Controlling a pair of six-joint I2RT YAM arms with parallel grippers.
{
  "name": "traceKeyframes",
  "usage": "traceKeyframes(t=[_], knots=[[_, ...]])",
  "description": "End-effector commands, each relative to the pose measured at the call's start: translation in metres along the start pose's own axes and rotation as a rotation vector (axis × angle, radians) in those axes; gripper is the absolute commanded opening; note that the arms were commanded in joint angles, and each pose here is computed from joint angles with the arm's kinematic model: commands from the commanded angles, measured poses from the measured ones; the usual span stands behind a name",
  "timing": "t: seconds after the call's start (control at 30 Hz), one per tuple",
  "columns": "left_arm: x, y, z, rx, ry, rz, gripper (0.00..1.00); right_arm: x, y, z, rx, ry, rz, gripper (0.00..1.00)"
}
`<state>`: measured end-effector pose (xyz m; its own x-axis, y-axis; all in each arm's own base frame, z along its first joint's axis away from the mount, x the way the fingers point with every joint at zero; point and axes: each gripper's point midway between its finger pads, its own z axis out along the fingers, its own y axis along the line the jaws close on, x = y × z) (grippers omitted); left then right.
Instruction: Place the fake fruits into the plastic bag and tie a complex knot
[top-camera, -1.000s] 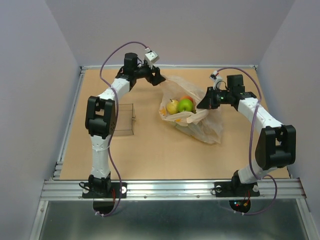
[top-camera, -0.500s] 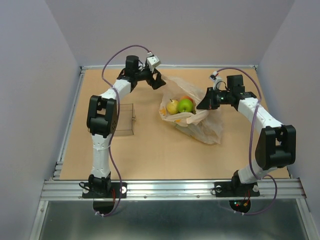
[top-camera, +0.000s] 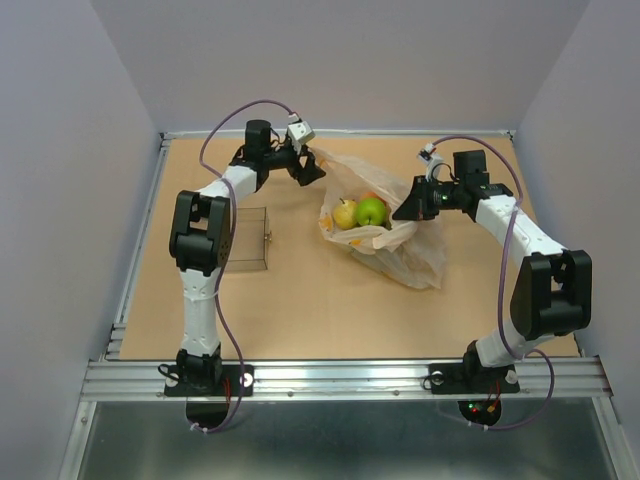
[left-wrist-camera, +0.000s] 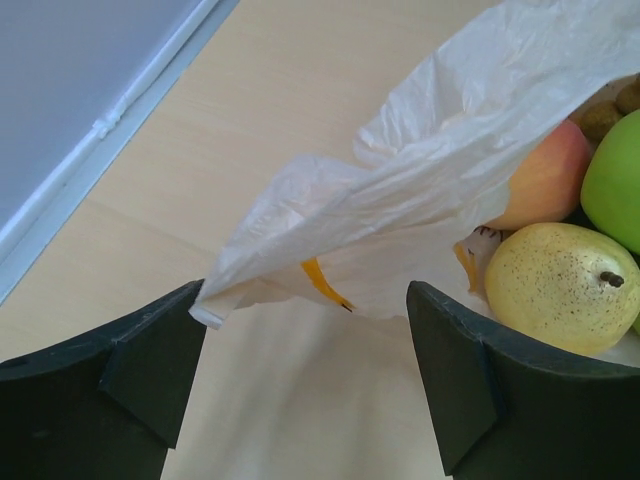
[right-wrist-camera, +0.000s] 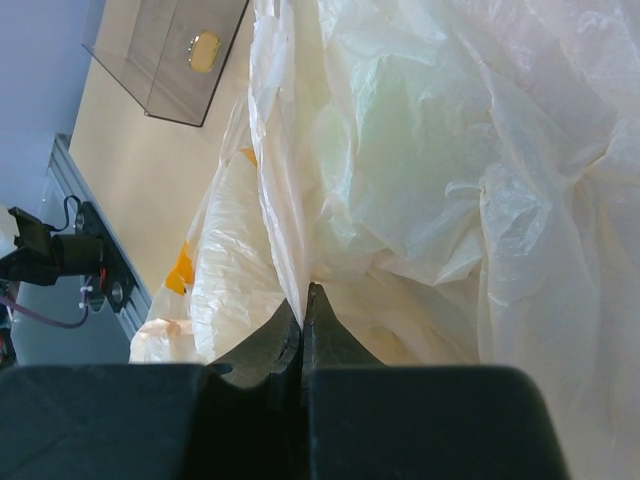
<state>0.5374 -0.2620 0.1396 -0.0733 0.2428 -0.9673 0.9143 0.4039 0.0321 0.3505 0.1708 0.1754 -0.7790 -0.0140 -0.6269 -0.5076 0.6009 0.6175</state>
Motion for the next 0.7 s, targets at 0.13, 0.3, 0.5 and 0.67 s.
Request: traceKeyframes(t=[0.13,0.3,0.5,0.67], knots=[[-0.093,0.003,-0.014,0.018,-0.180,0.132,0.83,-0.015,0.013,-0.011,-0.014,-0.029,-0.066,0.00],[-0.092,0.002,-0.013,0.031,-0.183,0.125,0.44,-0.015,0.011,-0.011,-0.008,-0.026,-0.065,0.00],[-0.080,-0.015,-0.038,0.062,-0.082,0.102,0.00,-0.042,-0.002,-0.009,0.065,-0.063,-0.117,0.00],[-0.064,-0.051,-0.083,0.084,0.044,0.070,0.00,-0.083,-0.027,0.005,0.118,-0.093,-0.169,0.00]])
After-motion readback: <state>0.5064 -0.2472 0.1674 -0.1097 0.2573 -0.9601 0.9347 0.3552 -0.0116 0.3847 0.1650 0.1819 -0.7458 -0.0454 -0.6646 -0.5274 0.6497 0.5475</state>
